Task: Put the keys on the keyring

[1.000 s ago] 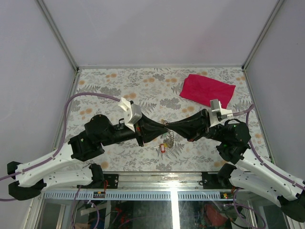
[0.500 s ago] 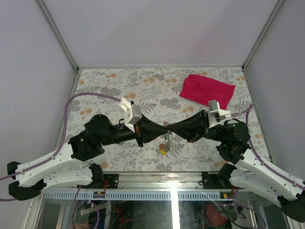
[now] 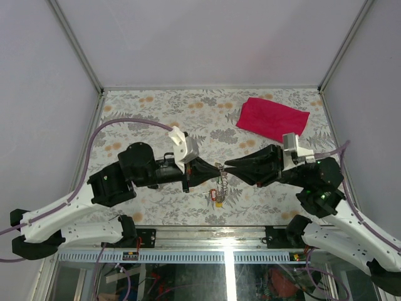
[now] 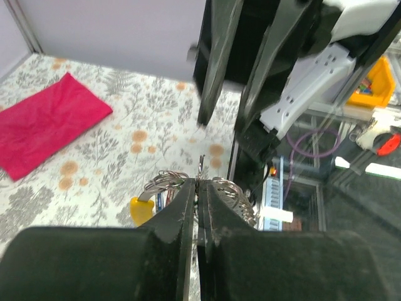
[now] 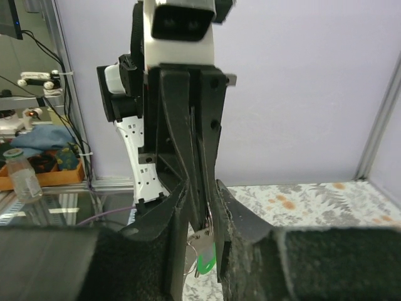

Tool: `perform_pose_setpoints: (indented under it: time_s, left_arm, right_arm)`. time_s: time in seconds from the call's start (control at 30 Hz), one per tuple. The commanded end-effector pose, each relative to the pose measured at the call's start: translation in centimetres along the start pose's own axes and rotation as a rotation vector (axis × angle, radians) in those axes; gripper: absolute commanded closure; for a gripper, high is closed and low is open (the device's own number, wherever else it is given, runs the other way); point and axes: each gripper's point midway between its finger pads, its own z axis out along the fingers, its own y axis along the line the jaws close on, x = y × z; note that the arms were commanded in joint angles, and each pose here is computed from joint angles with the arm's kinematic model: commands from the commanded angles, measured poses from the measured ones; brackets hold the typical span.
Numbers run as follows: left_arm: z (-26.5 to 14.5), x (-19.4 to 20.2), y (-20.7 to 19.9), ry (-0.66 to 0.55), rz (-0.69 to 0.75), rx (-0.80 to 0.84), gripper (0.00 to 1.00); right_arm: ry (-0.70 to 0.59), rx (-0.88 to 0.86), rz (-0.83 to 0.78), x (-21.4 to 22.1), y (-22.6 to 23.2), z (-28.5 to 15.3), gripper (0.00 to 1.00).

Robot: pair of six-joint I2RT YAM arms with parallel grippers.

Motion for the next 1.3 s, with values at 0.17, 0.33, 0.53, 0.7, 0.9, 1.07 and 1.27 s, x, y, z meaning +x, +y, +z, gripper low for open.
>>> perform_pose_setpoints:
  time_s: [0.17, 0.33, 0.53, 0.7, 0.9, 1.07, 1.27]
  left_arm:
    - [-2.1, 3.2, 0.1, 0.375, 0.165, 0.052, 1.0]
    - [-3.0, 4.7, 1.4, 0.584, 0.232, 0.045, 1.0]
    - [-3.7, 6.0, 2.6, 0.756, 0.259, 0.025, 1.0]
    - [-3.6, 5.8, 2.4, 0.756, 0.262, 0.033, 1.0]
    - [-3.3, 5.9, 2.3, 0.76, 0.261, 0.043, 1.0]
    - [-3.2, 5.7, 2.2, 0.756, 0.267, 0.046, 1.0]
    - [-3.0, 5.7, 2.0, 0.754, 0.271, 0.053, 1.0]
  right_arm:
    - [0.214, -0.032, -0.101, -0.6, 1.4, -1.6, 0.71]
    - [0.341, -0.087, -0.045, 1.7, 1.8, -1.8, 0.69]
    - [0.399, -0.108, -0.006, 3.9, 1.5, -1.8, 0.68]
    - [0.393, -0.132, 0.018, 5.1, 1.4, -1.4, 0.68]
    - [0.363, -0.177, 0.06, 6.2, 1.3, -0.3, 0.69]
    - [0.359, -0.19, 0.082, 7.0, 0.9, 0.4, 0.69]
    - [0.367, -0.177, 0.089, 7.9, 0.4, 0.5, 0.69]
